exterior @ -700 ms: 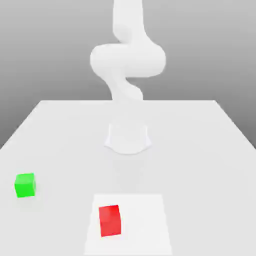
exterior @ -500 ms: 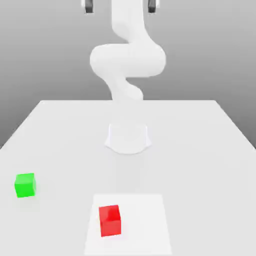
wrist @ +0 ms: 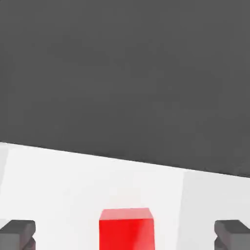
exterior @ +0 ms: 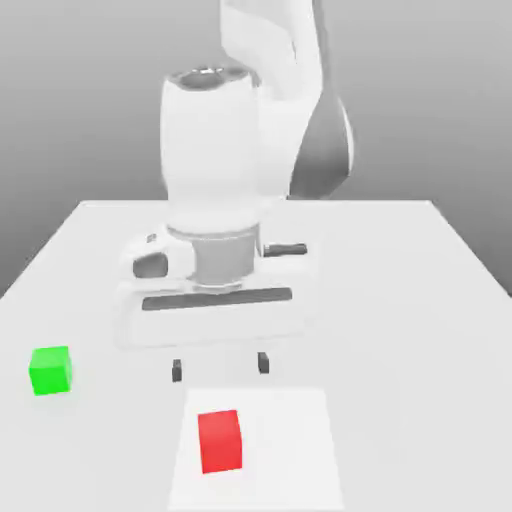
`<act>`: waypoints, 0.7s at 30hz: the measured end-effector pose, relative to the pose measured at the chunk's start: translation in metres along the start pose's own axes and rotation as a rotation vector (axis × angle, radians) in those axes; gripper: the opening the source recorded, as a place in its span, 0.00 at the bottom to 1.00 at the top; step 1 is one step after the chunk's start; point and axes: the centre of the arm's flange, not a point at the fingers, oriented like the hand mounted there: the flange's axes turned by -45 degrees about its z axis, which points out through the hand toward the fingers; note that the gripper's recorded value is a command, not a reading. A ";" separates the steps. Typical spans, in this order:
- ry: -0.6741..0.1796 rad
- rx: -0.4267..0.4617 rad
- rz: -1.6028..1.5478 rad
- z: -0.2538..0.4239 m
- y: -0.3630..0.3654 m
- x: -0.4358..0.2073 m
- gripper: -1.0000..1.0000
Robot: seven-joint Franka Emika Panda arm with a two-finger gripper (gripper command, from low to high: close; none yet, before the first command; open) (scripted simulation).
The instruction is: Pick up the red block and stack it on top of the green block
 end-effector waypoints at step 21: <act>-0.038 -0.003 0.033 0.020 0.029 -0.020 0.00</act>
